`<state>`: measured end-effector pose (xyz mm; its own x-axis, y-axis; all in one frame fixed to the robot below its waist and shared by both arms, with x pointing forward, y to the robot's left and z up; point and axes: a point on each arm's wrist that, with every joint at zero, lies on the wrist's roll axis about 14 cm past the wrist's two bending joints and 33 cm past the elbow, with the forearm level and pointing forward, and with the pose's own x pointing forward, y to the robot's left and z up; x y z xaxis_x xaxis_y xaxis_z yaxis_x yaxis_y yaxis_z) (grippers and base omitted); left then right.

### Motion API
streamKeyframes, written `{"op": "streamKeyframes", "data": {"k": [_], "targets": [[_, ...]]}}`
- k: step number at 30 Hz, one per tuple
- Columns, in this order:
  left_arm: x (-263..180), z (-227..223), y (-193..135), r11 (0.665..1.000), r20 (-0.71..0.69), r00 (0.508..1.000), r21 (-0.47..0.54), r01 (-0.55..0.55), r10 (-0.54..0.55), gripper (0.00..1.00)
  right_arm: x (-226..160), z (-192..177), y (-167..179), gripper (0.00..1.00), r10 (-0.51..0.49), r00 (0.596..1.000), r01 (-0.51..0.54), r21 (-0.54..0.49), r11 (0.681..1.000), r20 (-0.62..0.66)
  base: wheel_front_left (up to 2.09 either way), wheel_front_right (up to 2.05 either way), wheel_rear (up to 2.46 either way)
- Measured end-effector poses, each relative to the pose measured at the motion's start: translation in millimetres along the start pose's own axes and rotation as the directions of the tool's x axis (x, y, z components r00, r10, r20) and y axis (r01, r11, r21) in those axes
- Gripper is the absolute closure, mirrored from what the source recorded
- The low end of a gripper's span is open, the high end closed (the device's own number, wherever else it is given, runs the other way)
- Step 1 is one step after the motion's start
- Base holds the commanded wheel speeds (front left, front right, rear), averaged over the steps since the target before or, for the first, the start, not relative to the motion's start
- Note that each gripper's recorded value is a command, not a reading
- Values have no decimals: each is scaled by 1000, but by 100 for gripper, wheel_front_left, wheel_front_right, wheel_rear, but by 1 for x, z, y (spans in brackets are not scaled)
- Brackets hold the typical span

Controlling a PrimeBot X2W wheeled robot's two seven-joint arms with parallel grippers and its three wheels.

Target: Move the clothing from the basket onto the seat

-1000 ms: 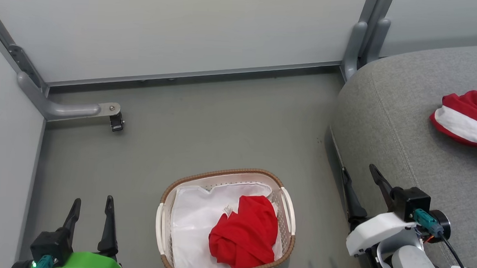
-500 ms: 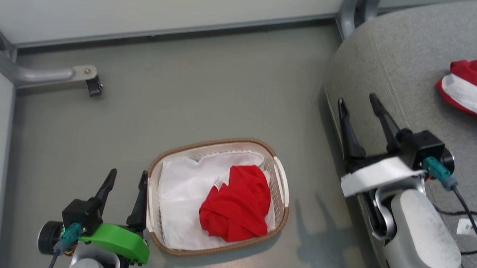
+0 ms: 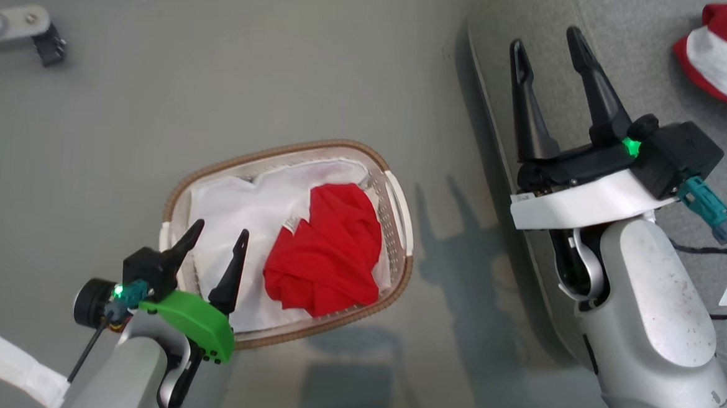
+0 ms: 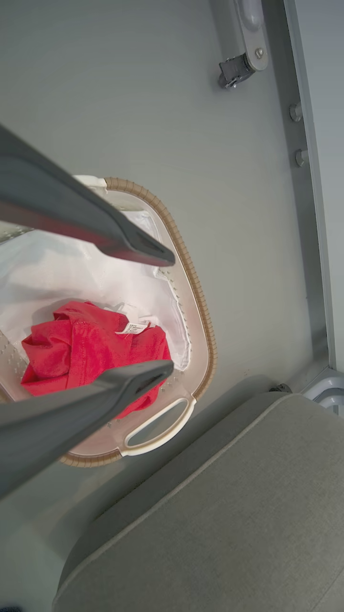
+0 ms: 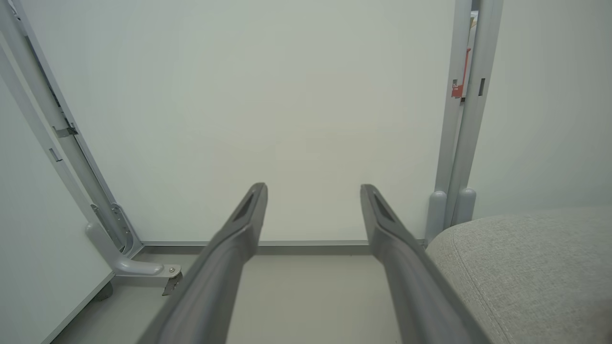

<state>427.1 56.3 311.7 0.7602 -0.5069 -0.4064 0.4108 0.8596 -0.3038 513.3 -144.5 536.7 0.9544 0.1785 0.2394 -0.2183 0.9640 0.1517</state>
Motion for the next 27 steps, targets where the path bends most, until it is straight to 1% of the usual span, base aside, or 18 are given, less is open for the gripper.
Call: {"op": "streamKeyframes", "data": {"k": [6, 9, 16, 19, 22, 25, 27], "targets": [[32, -33, -2, 998, -106, 992, -3, 67, -67, 0, 10, -13, -9, 0, 0, 1000, 0, 0, 1000, -2, 0, 0, 0], [46, -50, -3, 994, -160, 981, 11, 108, -105, 0, 14, -21, -14, 0, -3, 1000, 3, 0, 1000, -7, 0, 0, 0], [69, -96, -6, 987, -311, 937, -13, 162, -158, 0, 17, -43, -24, 0, -10, 999, 10, 0, 1000, -38, 0, 0, 0], [74, -117, -9, 983, -386, 905, -25, 184, -179, 0, 15, -53, -29, 0, -18, 998, 18, -6, 1000, -59, 0, 0, 0], [77, -137, -11, 979, -467, 862, -34, 203, -195, 0, 13, -62, -35, 0, -30, 997, 29, -14, 999, -77, 0, 0, 0], [77, -156, -12, 974, -546, 813, -26, 225, -203, 0, 11, -69, -39, 0, -39, 995, 37, -19, 999, -92, 0, 0, 0], [78, -163, -11, 972, -572, 795, -19, 233, -202, 0, 9, -71, -42, 0, -45, 994, 43, -20, 999, -98, 0, 0, 0]]}}
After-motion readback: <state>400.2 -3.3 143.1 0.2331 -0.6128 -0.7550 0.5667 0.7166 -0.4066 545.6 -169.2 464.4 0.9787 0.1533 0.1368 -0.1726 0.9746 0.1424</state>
